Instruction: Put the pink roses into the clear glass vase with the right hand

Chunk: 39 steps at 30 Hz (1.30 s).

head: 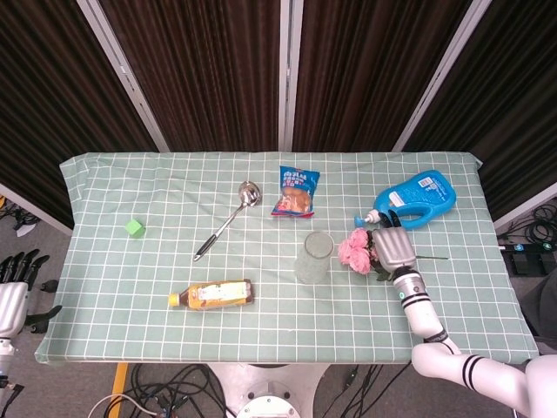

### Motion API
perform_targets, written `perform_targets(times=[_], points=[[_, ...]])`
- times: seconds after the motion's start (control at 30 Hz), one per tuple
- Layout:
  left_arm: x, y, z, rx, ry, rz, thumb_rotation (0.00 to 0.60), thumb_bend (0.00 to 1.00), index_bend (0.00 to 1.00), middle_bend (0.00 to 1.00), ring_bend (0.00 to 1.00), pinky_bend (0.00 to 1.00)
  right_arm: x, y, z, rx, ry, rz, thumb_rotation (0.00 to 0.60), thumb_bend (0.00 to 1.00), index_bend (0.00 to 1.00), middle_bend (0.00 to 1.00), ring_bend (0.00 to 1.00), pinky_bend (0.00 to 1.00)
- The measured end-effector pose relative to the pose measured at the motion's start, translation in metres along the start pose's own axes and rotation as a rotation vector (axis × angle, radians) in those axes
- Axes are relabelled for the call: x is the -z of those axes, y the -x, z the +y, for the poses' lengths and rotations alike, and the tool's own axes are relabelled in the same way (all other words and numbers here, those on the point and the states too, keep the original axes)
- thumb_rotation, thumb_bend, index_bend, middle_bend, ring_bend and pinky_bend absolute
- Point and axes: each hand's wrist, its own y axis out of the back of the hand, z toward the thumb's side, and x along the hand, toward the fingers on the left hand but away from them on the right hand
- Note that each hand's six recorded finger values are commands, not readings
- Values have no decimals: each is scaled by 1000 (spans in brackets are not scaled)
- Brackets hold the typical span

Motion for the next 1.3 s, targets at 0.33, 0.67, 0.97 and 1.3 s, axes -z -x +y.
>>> perform_targets(times=[0.33,0.67,0.97,1.3], points=[[0,0,0,3,4,2,600,0,136,47,0,39,-2,-18,79,221,168,58,600,212,644,578,119,0],[-3,-1,1,1,-3,-1,600,0,136,47,0,39,-8,-59,205,568,342,177,600,210,643,576,138,0],[-1,-1,1,6,-2,7,600,0,135,47,0,39,-37,-66,215,606,774,363,600,209,641,576,138,0],[2,-1,0,9,6,15,600,0,136,47,0,39,-83,-74,217,547,1200,547,600,209,641,581,138,0]])
